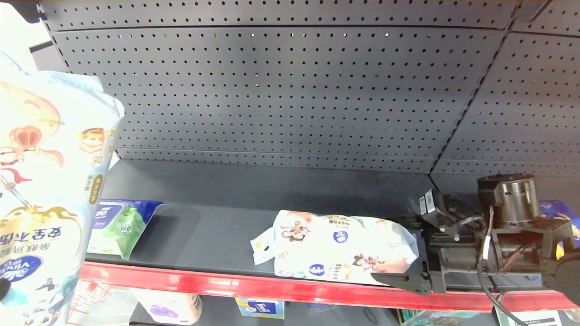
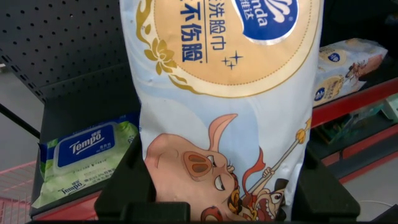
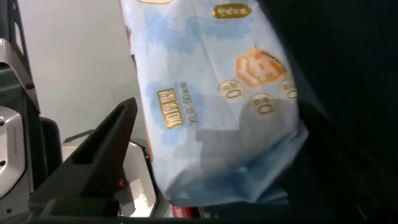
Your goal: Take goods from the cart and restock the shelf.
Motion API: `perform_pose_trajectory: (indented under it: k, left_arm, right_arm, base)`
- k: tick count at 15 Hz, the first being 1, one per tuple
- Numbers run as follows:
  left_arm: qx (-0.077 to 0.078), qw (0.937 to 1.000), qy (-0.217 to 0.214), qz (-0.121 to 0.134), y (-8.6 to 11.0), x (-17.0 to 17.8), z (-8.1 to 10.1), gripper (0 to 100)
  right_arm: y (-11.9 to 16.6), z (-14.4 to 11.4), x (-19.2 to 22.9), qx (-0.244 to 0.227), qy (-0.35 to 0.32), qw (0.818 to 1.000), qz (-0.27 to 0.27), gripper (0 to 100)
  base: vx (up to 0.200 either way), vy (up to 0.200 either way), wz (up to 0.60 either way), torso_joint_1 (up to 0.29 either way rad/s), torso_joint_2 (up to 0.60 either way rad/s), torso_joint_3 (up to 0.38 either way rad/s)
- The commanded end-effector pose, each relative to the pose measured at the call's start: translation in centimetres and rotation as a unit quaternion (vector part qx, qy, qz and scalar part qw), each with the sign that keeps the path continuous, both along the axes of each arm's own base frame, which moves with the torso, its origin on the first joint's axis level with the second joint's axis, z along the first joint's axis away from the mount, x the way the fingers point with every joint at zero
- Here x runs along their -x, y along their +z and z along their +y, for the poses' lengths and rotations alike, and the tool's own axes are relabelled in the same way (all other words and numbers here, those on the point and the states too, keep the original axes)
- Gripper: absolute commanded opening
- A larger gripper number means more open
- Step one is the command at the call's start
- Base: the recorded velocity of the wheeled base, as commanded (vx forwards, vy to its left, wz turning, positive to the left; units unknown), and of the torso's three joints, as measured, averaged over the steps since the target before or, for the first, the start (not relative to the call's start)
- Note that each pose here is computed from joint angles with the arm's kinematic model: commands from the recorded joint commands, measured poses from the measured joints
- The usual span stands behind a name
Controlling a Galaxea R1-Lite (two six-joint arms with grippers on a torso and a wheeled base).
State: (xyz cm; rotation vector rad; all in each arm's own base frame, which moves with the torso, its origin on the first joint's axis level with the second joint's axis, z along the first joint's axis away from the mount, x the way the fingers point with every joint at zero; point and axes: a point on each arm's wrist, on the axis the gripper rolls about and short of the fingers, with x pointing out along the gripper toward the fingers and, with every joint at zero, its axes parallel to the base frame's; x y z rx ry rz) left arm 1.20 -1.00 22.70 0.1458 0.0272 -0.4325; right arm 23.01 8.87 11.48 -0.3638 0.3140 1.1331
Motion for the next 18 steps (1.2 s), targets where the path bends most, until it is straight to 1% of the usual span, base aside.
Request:
perform_pose_trajectory:
  k: [1,3,5,6,7,8,9,10,11,12,13,14,15,16,17,18]
  left_arm:
    - [0.001,1.0000,-0.001,0.009,-0.1,-0.3,0.0,0]
    - [0.002,0.9997,-0.007,0.025,-0.1,-1.1,0.1,0]
    - [0.000,0.9990,-0.016,0.042,-0.2,-2.0,0.1,0]
    - [-0.013,0.9978,-0.034,0.055,-0.3,-2.8,0.0,0]
    - [-0.013,0.9978,-0.034,0.055,-0.3,-2.8,0.0,0]
    - [-0.035,0.9945,-0.067,0.072,-0.4,-4.3,-0.3,0]
    - [-0.043,0.9925,-0.082,0.080,-0.4,-4.9,-0.5,0]
    - [-0.050,0.9896,-0.100,0.091,-0.3,-5.8,-0.7,0]
    - [-0.052,0.9881,-0.107,0.097,-0.2,-6.3,-0.9,0]
    - [-0.063,0.9835,-0.127,0.112,0.1,-8.1,-1.4,0]
    - [-0.076,0.9798,-0.140,0.121,0.3,-9.5,-1.8,0]
    - [-0.098,0.9755,-0.152,0.125,0.4,-11.1,-2.2,0]
    - [-0.119,0.9708,-0.166,0.126,0.4,-12.4,-2.6,0]
    - [-0.138,0.9663,-0.178,0.123,0.5,-13.7,-3.0,0]
    - [-0.159,0.9610,-0.189,0.125,0.4,-15.7,-3.5,0]
    - [-0.166,0.9594,-0.191,0.125,0.4,-16.5,-3.6,0]
  right_arm:
    - [1.5,-1.5,0.6,-0.006,-0.032,0.999,-0.032,100]
    - [3.4,-3.1,1.8,-0.015,-0.060,0.995,-0.073,100]
    - [4.4,-5.0,4.6,-0.019,-0.097,0.990,-0.105,100]
    - [4.7,-6.3,7.0,-0.023,-0.128,0.983,-0.126,100]
    - [4.7,-6.3,7.0,-0.023,-0.128,0.983,-0.126,100]
    - [5.3,-7.7,10.6,-0.041,-0.179,0.970,-0.156,100]
    - [5.3,-8.0,12.3,-0.059,-0.199,0.965,-0.161,100]
    - [5.1,-8.0,14.8,-0.092,-0.222,0.957,-0.161,100]
    - [4.7,-8.0,15.8,-0.106,-0.232,0.953,-0.161,100]
    - [3.7,-8.1,18.4,-0.130,-0.292,0.930,-0.180,100]
    - [3.3,-8.3,19.5,-0.139,-0.353,0.904,-0.198,100]
    - [3.3,-8.5,20.2,-0.153,-0.419,0.870,-0.208,100]
    - [3.5,-8.7,20.6,-0.166,-0.470,0.840,-0.212,100]
    - [3.7,-8.8,20.7,-0.173,-0.506,0.817,-0.217,100]
    - [3.6,-8.9,21.2,-0.179,-0.540,0.790,-0.230,100]
    - [3.4,-9.0,21.4,-0.179,-0.548,0.783,-0.234,100]
  base:
    - [0.000,0.000,0.00,0.000,0.00,0.000]
    - [0.000,0.000,0.00,0.000,0.00,0.000]
    - [0.000,0.000,0.00,0.000,0.00,0.000]
    - [0.000,0.000,0.00,0.000,0.00,0.000]
    - [0.000,0.000,0.00,0.000,0.00,0.000]
    - [0.000,0.000,0.00,0.000,0.00,0.000]
    - [0.000,0.000,0.00,0.000,0.00,0.000]
    - [0.000,0.000,0.00,0.000,0.00,0.000]
    - [0.000,0.000,0.00,0.000,0.00,0.000]
    - [0.000,0.000,0.00,0.000,0.00,0.000]
    - [0.000,0.000,0.00,0.000,0.00,0.000]
    - [0.000,0.000,0.00,0.000,0.00,0.000]
    - [0.000,0.000,0.00,0.000,0.00,0.000]
    - [0.000,0.000,0.00,0.000,0.00,0.000]
    - [0.000,0.000,0.00,0.000,0.00,0.000]
    - [0.000,0.000,0.00,0.000,0.00,0.000]
